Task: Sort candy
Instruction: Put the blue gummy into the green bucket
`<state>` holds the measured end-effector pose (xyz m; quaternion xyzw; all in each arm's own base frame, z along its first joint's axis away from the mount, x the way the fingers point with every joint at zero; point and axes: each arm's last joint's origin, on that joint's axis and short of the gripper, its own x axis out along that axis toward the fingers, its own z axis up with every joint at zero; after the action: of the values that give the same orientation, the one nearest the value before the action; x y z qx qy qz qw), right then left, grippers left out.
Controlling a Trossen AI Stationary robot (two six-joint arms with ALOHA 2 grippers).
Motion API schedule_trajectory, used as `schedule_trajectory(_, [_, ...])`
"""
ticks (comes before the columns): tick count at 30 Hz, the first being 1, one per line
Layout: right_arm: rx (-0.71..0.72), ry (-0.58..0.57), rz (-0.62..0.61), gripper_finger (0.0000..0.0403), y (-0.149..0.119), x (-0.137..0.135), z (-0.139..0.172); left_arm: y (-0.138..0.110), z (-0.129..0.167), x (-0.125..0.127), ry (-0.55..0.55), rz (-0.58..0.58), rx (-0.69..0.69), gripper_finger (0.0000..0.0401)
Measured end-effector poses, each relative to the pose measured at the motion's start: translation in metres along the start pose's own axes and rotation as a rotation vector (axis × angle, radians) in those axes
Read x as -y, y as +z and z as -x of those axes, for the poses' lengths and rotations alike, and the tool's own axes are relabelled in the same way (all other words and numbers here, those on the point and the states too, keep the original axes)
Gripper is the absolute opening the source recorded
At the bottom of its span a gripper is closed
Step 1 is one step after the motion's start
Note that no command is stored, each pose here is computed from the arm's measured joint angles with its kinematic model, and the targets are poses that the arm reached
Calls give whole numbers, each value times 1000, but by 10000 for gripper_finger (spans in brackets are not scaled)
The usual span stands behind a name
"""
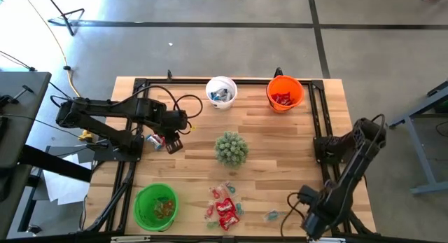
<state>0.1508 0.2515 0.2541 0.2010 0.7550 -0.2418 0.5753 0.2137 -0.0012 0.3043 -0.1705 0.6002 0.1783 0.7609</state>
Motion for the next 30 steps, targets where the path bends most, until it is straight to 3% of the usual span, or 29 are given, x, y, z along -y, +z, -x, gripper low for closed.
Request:
schedule_trajectory(5, [0, -61, 142, 151, -9, -3, -11, 0, 0, 0, 0, 13, 0, 124])
schedule_trajectory(7, [-6, -69, 141, 151, -10, -5, -14, 0, 0, 0, 0, 13, -1, 124])
schedule_trajectory(10, [-39, -63, -17, 151, -7, -8, -15, 0, 0, 0, 1, 12, -2, 124])
schedule_trajectory(18, [-59, 109, -640, 151, -9, -29, -18, 0, 0, 0, 1, -92, -2, 124])
schedule_trajectory(24, [-89, 11, -747, 151, 3, -42, -38, 0, 0, 0, 1, -187, -3, 124])
schedule_trajectory(30, [-70, -32, -661, 151, 15, -52, -54, 0, 0, 0, 2, -236, -3, 124])
